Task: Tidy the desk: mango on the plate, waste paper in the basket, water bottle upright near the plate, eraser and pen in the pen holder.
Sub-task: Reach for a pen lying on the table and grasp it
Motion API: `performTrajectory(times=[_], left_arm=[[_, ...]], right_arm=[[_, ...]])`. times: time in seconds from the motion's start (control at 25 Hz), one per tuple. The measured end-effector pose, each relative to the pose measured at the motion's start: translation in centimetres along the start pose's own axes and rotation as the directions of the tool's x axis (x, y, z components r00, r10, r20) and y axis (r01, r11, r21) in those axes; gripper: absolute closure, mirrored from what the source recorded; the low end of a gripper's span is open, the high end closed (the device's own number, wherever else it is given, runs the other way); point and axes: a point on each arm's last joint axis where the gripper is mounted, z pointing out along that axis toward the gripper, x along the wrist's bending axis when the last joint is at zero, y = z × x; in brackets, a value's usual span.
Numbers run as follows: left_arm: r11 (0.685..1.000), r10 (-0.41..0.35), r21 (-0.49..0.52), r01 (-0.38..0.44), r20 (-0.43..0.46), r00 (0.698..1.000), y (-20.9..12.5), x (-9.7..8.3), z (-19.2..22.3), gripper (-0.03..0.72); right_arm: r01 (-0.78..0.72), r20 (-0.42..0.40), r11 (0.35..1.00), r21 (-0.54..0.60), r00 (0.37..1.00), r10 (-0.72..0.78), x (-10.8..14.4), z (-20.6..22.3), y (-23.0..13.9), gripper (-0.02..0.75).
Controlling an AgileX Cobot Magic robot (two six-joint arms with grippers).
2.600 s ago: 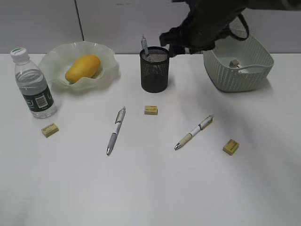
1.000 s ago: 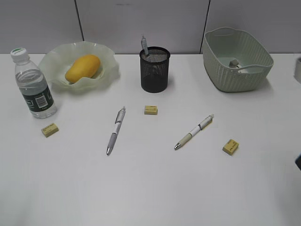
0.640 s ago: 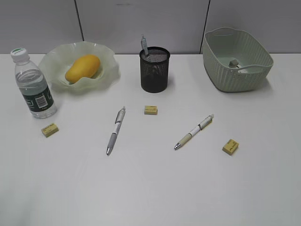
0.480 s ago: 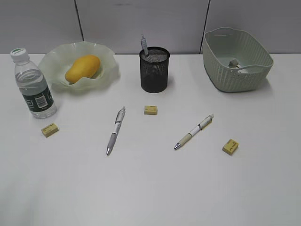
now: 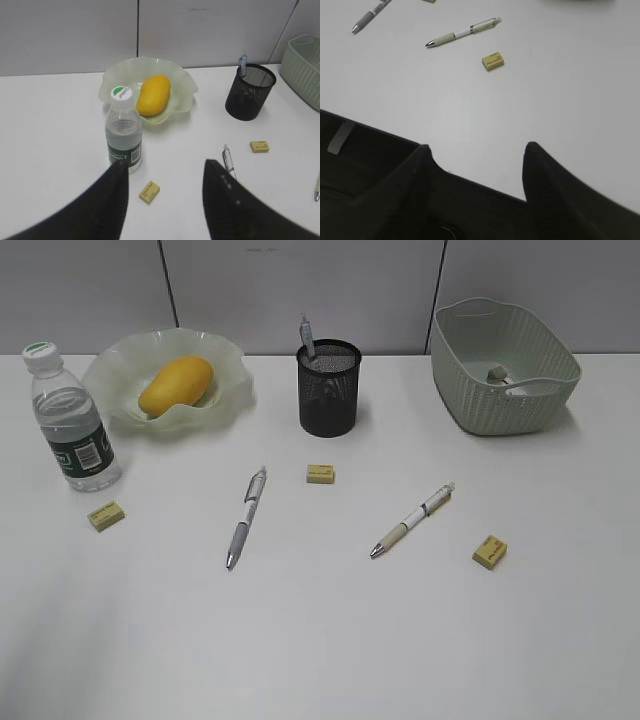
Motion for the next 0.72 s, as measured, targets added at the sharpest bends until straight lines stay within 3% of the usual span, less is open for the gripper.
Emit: performTrajectory(times=[0.16, 0.36, 0.56, 0.72], left_arm=[[0.998, -0.022, 0.063, 0.022, 0.012, 1.000, 3.3, -0.3, 2.8, 0.316], [0.973, -0.080, 0.225, 0.057, 0.092, 0.993, 5.7, -1.5, 7.0, 0.316], [0.936, -0.050, 0.351, -0.030, 0.216, 0.975, 5.9, -5.0, 10.9, 0.316], [0.885, -0.053, 0.457, -0.092, 0.294, 0.954, 4.1, -8.5, 13.6, 0.316]], right_arm=[[0.000, 0.001, 1.000, 0.007, 1.000, 0.000, 0.0, 0.0, -0.1, 0.280], [0.000, 0.001, 1.000, 0.008, 1.000, 0.000, 0.0, 0.0, -0.1, 0.280], [0.000, 0.001, 1.000, 0.009, 1.000, 0.000, 0.0, 0.0, -0.1, 0.280], [0.000, 0.001, 1.000, 0.014, 1.000, 0.000, 0.0, 0.0, -0.1, 0.280]])
